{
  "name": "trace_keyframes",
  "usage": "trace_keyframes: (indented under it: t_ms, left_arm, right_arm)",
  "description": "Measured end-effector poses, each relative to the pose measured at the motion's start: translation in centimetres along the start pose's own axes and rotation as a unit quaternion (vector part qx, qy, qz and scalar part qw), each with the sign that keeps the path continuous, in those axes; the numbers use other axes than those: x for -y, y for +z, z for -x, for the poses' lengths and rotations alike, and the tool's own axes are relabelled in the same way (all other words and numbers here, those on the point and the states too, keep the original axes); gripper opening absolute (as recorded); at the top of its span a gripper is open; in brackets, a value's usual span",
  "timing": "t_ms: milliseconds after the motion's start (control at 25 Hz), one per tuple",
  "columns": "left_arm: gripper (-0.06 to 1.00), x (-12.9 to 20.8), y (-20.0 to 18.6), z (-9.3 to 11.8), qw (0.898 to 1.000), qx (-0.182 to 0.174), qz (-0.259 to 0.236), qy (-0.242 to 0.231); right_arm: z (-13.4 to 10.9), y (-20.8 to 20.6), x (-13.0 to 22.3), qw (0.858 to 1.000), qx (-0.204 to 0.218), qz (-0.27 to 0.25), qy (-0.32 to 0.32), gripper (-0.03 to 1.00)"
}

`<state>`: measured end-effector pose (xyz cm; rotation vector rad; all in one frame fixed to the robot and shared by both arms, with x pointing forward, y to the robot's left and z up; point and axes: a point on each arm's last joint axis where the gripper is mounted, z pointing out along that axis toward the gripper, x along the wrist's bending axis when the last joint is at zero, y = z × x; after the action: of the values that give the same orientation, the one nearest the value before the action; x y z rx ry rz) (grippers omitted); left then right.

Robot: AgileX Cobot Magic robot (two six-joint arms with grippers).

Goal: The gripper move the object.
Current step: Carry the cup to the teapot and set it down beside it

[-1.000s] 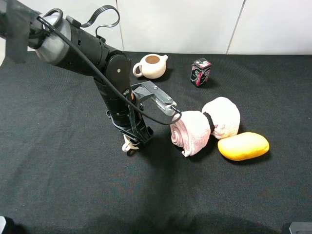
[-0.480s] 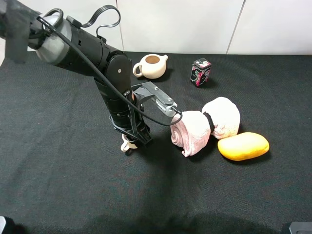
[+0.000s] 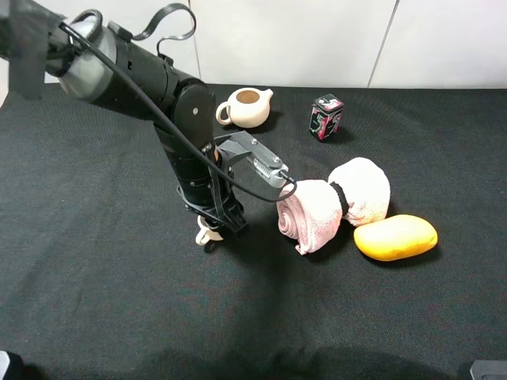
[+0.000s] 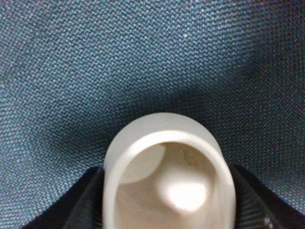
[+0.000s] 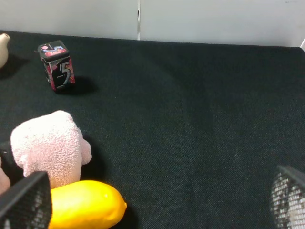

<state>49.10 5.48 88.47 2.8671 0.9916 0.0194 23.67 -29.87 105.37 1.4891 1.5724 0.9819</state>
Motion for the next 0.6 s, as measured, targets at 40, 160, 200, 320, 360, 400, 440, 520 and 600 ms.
trace_keyframes:
  t_ms: [40,160,200,320,360,400,440,520,600]
  left_arm:
    - [0.57,-0.2,-0.4,0.0,1.000,0.000,0.002,-0.002]
    - [0.57,-0.8,-1.6,0.0,1.000,-0.001,0.011,-0.004]
    - [0.57,-1.1,-1.9,-0.1,1.000,0.000,0.012,-0.004]
    - [0.57,-1.5,-2.6,-0.1,1.000,0.002,0.006,-0.008]
    - [0.57,-1.8,-2.9,-0.1,1.000,0.002,0.005,-0.010]
    - [0.57,-2.0,-3.1,-0.1,1.000,0.003,0.004,-0.012]
    - [0.57,-2.2,-3.5,-0.1,1.000,0.003,0.004,-0.012]
    - [0.57,-2.8,-4.3,-0.1,1.000,0.004,0.002,-0.013]
    - [0.57,-3.4,-5.2,-0.2,1.000,0.004,0.005,-0.014]
  right_arm:
    - [0.0,0.0,0.0,1.000,0.000,0.000,0.000,0.69]
    - [0.0,0.0,0.0,1.000,0.000,0.000,0.000,0.69]
    - [0.0,0.0,0.0,1.000,0.000,0.000,0.000,0.69]
    - [0.0,0.0,0.0,1.000,0.000,0.000,0.000,0.69]
    - [0.0,0.0,0.0,1.000,0.000,0.000,0.000,0.69]
    - [0.0,0.0,0.0,1.000,0.000,0.000,0.000,0.69]
    - [0.0,0.0,0.0,1.000,0.000,0.000,0.000,0.69]
    - [0.0,0.0,0.0,1.000,0.000,0.000,0.000,0.69]
    - [0.0,0.0,0.0,1.000,0.000,0.000,0.000,0.69]
